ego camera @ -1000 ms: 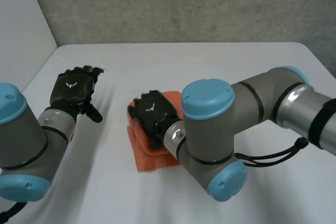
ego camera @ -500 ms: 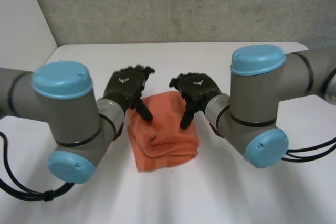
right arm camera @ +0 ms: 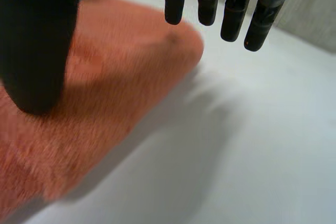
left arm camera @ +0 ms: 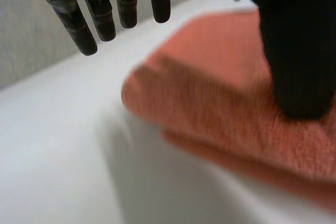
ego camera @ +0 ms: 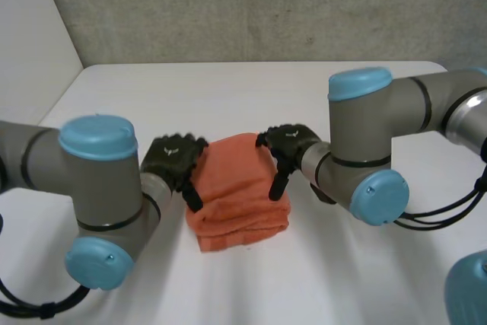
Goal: Fold the laundry
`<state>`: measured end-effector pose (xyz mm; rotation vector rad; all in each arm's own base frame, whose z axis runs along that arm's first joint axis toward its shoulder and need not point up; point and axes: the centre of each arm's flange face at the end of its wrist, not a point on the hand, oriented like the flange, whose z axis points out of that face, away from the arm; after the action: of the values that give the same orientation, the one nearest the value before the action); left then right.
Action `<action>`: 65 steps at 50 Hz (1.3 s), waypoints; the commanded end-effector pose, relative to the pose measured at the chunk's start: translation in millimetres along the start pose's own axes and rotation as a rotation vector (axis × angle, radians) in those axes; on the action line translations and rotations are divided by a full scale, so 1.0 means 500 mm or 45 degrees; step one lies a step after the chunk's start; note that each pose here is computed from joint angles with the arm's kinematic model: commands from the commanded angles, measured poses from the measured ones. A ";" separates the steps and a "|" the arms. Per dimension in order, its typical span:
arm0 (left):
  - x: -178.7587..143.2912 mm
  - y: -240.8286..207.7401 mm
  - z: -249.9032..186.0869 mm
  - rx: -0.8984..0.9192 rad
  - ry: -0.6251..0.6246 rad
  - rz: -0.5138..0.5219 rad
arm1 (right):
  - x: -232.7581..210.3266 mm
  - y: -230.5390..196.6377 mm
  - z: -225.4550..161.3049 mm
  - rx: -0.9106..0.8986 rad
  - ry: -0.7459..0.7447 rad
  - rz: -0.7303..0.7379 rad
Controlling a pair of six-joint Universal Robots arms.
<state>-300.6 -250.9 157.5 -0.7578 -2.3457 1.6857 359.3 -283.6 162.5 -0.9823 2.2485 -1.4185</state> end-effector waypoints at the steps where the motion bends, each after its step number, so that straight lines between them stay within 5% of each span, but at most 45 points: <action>1: -0.017 -0.152 -0.051 0.280 0.030 -0.044 | 0.018 -0.122 -0.074 0.245 0.058 -0.007; 10: -0.133 -0.310 -0.162 0.436 -0.103 -0.272 | 0.130 -0.258 -0.275 0.556 0.472 0.039; 18: -0.166 -0.347 -0.228 0.467 -0.095 -0.340 | 0.172 -0.244 -0.346 0.568 0.600 0.063; 65: -0.154 -0.337 -0.252 0.544 -0.076 -0.324 | 0.167 -0.202 -0.359 0.556 0.567 0.070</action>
<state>-236.1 -225.1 364.3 -0.3268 -1.9777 1.9500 234.2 -250.3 340.8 -0.5010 2.0947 -2.1224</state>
